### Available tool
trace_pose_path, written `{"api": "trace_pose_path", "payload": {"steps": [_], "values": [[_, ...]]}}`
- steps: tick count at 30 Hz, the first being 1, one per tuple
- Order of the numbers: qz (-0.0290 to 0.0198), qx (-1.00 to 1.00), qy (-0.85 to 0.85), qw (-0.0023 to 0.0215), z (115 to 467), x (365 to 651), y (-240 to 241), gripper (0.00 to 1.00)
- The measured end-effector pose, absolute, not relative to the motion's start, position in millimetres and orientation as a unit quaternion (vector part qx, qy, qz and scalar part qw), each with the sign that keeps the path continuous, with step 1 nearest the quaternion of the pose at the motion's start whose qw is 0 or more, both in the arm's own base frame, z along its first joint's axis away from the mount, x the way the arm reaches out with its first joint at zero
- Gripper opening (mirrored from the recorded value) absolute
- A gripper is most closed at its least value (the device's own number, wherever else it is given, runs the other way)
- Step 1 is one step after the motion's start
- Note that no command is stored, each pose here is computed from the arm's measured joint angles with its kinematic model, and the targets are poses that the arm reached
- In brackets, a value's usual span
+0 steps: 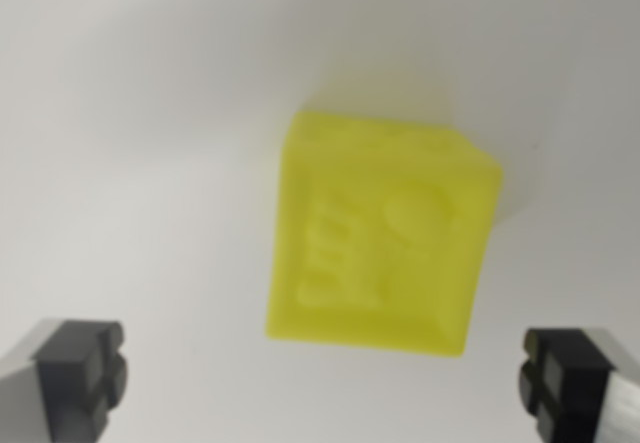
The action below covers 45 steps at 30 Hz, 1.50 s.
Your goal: Pick yellow cube
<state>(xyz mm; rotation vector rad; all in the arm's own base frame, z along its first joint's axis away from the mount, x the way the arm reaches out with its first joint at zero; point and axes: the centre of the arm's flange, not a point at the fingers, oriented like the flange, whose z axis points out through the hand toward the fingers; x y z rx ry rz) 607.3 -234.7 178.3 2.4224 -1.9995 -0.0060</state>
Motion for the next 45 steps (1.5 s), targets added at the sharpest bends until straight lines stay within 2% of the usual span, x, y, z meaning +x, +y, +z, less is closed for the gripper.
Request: {"api": "trace_pose_path", "payload": {"steps": [15, 34, 44, 45], "values": [[-0.0012, 0.757, -0.653, 0.0, 161.0, 609.1, -248.5, 1.0], [-0.0011, 0.757, -0.654, -0.0001, 115.9, 609.3, -248.4, 1.0], [-0.0008, 0.757, -0.654, -0.0001, 114.3, 609.4, -248.6, 1.0], [-0.0008, 0.757, -0.654, -0.0001, 114.3, 609.4, -248.6, 0.0]]}}
